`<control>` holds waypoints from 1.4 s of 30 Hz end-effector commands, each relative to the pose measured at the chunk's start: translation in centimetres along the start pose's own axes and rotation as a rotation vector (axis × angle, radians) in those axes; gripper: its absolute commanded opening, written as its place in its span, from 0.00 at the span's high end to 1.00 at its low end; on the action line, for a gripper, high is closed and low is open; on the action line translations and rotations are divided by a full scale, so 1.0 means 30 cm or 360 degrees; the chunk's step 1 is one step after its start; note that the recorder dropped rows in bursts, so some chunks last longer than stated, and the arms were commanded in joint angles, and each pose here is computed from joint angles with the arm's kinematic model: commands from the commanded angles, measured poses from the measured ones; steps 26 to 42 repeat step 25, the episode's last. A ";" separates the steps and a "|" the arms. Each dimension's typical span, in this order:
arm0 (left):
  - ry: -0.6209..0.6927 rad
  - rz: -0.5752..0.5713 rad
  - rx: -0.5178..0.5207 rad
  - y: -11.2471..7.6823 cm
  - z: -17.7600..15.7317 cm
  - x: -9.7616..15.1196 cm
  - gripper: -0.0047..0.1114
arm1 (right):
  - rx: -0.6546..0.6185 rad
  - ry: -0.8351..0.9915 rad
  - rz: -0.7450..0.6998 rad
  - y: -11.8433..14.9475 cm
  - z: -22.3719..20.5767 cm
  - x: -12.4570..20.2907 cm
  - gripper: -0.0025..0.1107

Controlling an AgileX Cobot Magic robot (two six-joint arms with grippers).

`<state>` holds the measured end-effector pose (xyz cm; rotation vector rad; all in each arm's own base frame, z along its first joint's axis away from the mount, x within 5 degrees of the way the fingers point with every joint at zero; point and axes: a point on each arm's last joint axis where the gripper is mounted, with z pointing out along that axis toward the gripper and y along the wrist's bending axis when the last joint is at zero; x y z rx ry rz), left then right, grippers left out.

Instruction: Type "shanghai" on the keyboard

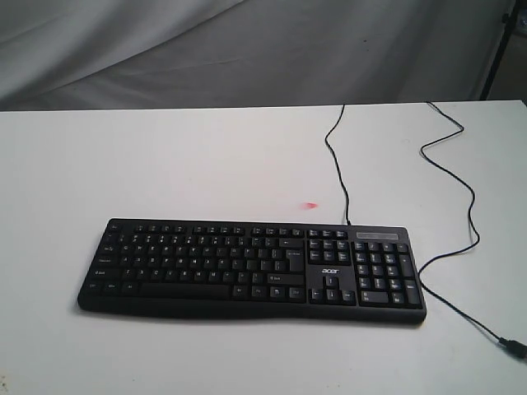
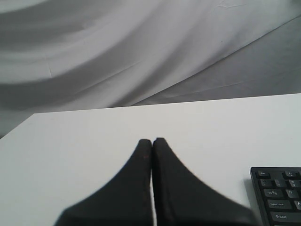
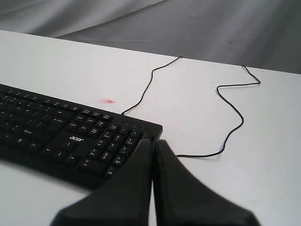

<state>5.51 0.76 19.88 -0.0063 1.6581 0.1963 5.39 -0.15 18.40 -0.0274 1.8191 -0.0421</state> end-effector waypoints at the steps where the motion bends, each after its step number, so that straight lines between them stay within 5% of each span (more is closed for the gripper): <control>1: 0.0014 -0.0005 0.0008 -0.002 0.002 0.006 0.95 | 0.0007 -0.0004 -0.0006 0.000 0.000 0.003 0.98; 42: 0.0014 -0.0005 0.0008 -0.002 0.002 0.006 0.95 | 0.0001 -0.0004 0.0010 0.001 0.000 0.003 0.98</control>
